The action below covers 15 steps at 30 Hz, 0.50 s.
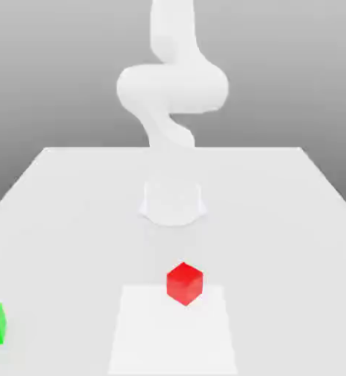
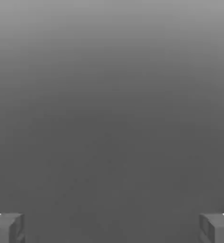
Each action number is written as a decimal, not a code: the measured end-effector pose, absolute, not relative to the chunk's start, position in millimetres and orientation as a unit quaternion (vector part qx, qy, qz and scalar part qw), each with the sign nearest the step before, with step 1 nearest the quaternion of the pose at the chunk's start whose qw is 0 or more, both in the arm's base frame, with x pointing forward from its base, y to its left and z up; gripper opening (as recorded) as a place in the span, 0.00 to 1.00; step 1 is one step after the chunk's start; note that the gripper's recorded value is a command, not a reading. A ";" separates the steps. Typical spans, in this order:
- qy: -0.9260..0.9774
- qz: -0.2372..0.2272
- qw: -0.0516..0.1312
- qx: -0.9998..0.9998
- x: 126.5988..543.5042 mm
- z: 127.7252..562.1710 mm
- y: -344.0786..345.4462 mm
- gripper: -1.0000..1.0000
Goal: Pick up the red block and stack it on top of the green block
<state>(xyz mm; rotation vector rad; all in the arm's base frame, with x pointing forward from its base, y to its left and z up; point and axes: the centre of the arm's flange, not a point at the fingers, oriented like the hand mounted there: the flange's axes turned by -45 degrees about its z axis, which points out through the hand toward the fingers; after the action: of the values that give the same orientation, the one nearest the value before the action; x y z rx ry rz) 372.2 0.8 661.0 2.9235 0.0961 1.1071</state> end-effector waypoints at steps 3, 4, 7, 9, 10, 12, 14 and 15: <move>0.087 0.301 0.018 0.949 399.1 586.6 3.8 0.50; 0.107 0.284 0.021 0.953 404.9 561.7 5.1 0.50; 0.165 0.230 0.026 0.959 413.1 486.7 9.5 0.50; 0.206 0.192 0.026 0.959 411.0 436.4 12.6 0.50; 0.227 0.173 0.026 0.958 407.7 411.2 14.1 0.50; 0.270 0.133 0.023 0.953 395.9 360.6 17.0 0.50; 0.317 0.090 0.017 0.944 376.8 309.7 19.6 0.50; 0.340 0.068 0.014 0.938 364.9 284.1 20.6 0.50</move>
<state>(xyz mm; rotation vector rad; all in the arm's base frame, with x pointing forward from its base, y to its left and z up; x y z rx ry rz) 364.9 20.6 284.1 2.9210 1.0597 0.2123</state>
